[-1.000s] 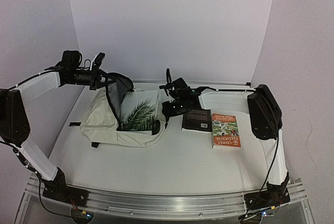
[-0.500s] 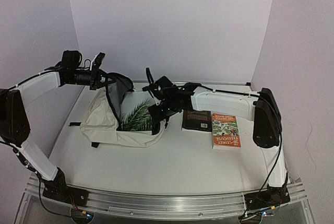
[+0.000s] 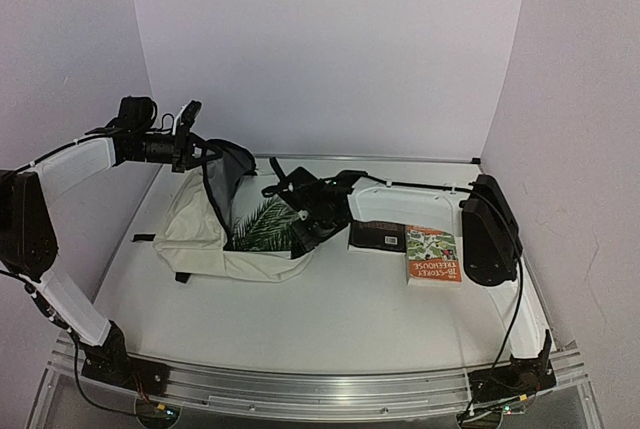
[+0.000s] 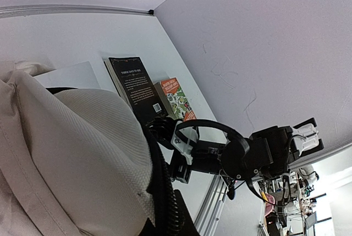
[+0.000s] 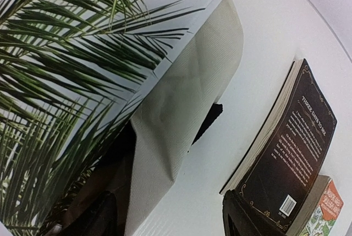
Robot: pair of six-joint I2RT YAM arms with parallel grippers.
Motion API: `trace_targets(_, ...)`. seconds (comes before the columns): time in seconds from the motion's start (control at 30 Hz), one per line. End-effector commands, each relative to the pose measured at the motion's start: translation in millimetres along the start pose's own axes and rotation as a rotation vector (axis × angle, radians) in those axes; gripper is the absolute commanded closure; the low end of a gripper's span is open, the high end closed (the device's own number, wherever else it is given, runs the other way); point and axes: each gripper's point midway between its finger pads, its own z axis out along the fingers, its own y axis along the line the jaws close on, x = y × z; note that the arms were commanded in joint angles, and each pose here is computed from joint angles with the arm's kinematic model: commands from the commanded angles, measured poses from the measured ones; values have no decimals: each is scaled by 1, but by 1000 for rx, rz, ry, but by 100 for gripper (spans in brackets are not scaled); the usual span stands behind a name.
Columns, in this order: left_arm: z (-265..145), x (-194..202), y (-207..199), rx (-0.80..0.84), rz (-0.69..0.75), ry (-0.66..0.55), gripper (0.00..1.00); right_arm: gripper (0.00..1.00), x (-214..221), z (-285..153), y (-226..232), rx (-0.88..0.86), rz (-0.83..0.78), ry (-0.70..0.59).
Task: Pack the student bag
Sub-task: Adjust the book in the student bag.
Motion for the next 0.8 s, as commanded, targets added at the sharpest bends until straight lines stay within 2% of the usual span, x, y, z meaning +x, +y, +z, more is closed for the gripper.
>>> trace_targets(0.0, -12, -18, -38, 70, 131, -35, 100, 36, -14, 9, -3, 75, 0, -37)
trace_targets(0.3, -13, -18, -41, 71, 138, -38, 100, 38, -25, 39, 7, 102, -11, -83)
trace_targets(0.37, -14, -18, -42, 71, 140, -39, 100, 48, -19, 46, 5, 125, -16, -75)
trace_targets(0.47, -14, -19, -42, 68, 143, -40, 100, 77, -23, 42, -7, 187, 28, -108)
trace_targets(0.57, -15, -19, -43, 62, 149, -44, 100, 100, -47, 21, -26, 215, 155, -202)
trace_targets(0.77, -29, -26, -56, 45, 206, -80, 100, 100, -104, -11, -94, 23, 545, -385)
